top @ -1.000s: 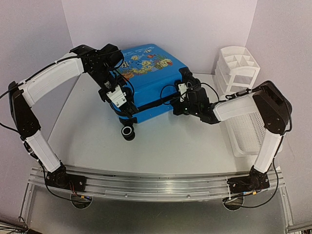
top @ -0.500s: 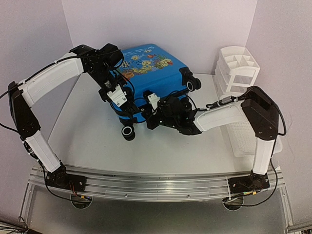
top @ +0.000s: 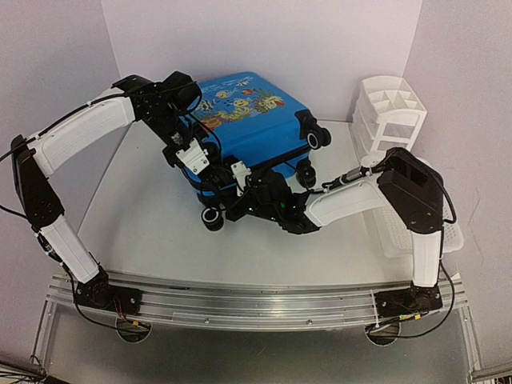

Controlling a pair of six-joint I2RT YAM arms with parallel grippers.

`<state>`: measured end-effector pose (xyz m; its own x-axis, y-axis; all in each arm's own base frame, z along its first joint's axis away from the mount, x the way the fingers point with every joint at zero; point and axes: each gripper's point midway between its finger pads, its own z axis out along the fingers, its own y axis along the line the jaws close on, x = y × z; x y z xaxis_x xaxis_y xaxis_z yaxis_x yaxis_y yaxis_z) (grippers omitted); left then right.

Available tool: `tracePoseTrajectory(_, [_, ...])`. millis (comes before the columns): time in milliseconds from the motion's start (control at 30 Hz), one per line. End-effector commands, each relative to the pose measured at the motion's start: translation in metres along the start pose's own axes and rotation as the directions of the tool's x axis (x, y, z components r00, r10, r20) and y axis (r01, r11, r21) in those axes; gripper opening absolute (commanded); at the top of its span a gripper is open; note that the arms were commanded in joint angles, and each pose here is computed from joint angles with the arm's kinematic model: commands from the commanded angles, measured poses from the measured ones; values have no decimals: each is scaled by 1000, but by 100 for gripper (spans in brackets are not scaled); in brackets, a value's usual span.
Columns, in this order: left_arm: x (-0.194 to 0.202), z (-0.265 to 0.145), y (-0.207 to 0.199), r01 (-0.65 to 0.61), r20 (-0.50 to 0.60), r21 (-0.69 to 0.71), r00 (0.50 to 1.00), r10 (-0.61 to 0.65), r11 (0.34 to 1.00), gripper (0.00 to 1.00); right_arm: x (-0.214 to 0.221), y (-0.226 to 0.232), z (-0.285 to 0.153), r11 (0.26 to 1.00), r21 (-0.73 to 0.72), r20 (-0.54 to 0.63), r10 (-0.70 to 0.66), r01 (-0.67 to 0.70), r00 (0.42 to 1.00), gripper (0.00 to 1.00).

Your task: Open, take out, and arrange the luggage

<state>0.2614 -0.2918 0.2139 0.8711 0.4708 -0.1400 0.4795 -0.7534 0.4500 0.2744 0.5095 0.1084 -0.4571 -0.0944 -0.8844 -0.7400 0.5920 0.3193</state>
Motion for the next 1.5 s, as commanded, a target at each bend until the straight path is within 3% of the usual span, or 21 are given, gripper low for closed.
tracePoseTrajectory(0, [-22,-33,53,45,83,-259,996,-24,965,0,-40,16,-16,995,-46,194,97,-90,976,0])
tracePoseTrajectory(133, [-25,-31,74,244,154,-347,967,-202,906,0,-49,-2,-27,986,19,258,156,-166,954,0])
tracePoseTrajectory(267, [-22,-31,98,408,216,-465,913,-347,786,0,-51,-7,-32,977,21,291,198,-214,936,0])
tracePoseTrajectory(567, [-14,-51,96,539,247,-437,842,-480,720,0,-50,-17,-59,983,67,304,145,-174,941,0])
tracePoseTrajectory(667, [10,-65,101,596,239,-468,796,-556,653,4,-54,-26,-79,981,133,305,98,-144,947,17])
tracePoseTrajectory(700, [21,-69,101,618,233,-477,774,-589,624,8,-56,-30,-87,978,161,299,82,-134,951,25])
tracePoseTrajectory(800, [58,-85,103,701,243,-488,681,-691,520,29,-72,-43,-114,950,300,239,11,-85,971,39])
tracePoseTrajectory(967, [140,-117,98,801,289,-535,472,-833,269,57,-88,-107,-158,842,535,-21,92,-67,996,47])
tracePoseTrajectory(1133, [222,-145,95,816,375,-578,274,-886,8,63,-94,-150,-195,763,635,-30,185,-124,982,47])
tracePoseTrajectory(1267, [285,-166,90,774,456,-609,166,-875,-170,63,-84,-161,-204,722,675,-32,235,-152,971,46])
tracePoseTrajectory(1333, [316,-164,83,761,485,-601,103,-868,-245,63,-72,-164,-196,721,674,-64,273,-160,960,44])
tracePoseTrajectory(1467, [364,-159,76,737,528,-588,39,-848,-332,63,-54,-173,-173,701,696,-134,343,-158,930,42])
